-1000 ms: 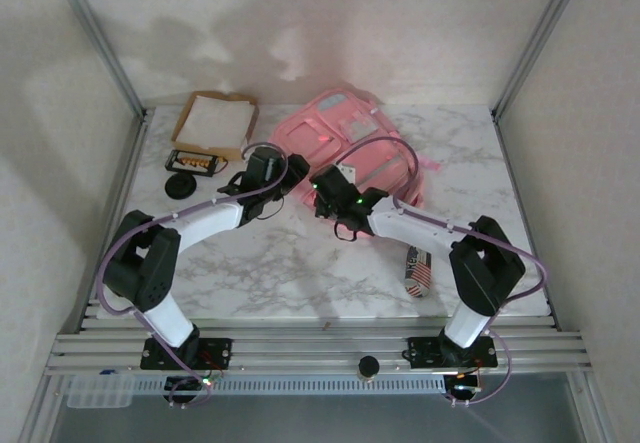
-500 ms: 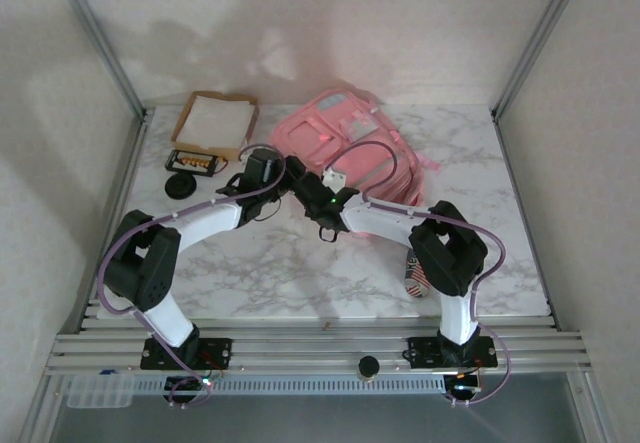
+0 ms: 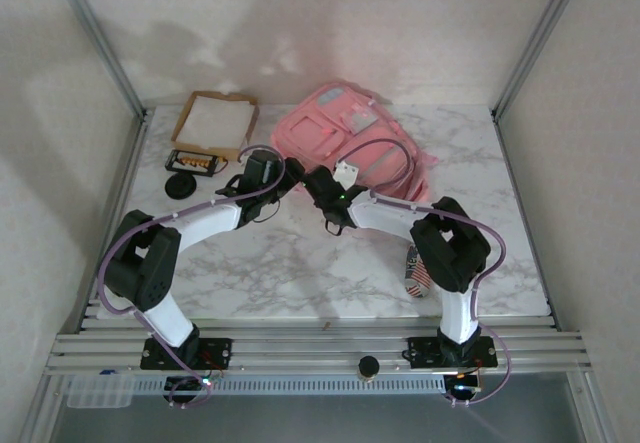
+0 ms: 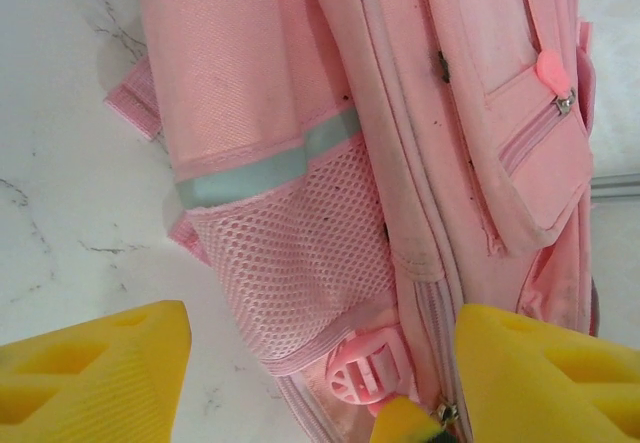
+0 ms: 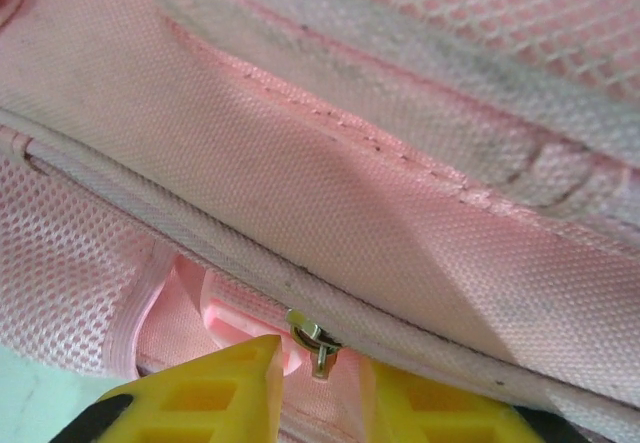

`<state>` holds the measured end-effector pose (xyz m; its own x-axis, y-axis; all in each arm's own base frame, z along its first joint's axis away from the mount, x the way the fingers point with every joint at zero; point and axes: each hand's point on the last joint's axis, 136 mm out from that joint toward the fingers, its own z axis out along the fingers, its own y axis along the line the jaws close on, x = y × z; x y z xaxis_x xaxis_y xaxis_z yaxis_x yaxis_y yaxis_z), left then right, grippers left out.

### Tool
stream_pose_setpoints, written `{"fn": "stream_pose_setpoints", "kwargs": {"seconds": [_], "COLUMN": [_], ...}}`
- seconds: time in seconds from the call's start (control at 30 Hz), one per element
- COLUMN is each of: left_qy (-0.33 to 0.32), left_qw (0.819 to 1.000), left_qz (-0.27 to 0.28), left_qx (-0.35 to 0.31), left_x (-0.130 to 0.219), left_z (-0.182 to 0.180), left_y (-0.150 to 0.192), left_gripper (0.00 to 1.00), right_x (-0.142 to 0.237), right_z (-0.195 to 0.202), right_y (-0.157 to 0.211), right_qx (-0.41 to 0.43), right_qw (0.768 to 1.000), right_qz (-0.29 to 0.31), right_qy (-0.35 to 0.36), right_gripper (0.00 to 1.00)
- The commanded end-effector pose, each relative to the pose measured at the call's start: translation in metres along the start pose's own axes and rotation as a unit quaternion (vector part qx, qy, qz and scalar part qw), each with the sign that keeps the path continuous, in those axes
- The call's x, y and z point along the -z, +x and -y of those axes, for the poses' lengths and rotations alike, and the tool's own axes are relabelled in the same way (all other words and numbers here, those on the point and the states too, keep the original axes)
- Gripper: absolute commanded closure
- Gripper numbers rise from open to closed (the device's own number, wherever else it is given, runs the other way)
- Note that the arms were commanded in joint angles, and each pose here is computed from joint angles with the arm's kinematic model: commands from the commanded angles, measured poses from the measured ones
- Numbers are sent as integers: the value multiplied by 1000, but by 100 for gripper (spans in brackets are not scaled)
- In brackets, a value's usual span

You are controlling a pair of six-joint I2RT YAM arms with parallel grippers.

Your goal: Pack books, pencil case, and school supplies into a backpack

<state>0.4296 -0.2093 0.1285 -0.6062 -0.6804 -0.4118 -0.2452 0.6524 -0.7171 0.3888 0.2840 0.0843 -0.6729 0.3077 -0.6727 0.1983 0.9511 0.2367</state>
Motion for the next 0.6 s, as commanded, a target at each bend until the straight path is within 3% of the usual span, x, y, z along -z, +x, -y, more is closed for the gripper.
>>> {"fn": "stream_pose_setpoints", "kwargs": {"seconds": [0.0, 0.33, 0.57], "left_qy": [2, 11, 33], "left_qw": [1000, 1000, 999], "left_qz": [8, -4, -21], "left_qx": [3, 8, 29], "left_x": [4, 1, -12], "left_z": [0, 3, 25], "left_y": [-3, 3, 13], "left_gripper": [30, 30, 30], "right_x": [-7, 2, 16], "right_z": [-2, -9, -8], "right_y": [-30, -43, -26], "right_qx": [-20, 17, 38], "right_qw": [998, 997, 998], "right_qz": [56, 72, 8], "right_qy": [-9, -24, -46], "right_gripper": [78, 97, 100]}}
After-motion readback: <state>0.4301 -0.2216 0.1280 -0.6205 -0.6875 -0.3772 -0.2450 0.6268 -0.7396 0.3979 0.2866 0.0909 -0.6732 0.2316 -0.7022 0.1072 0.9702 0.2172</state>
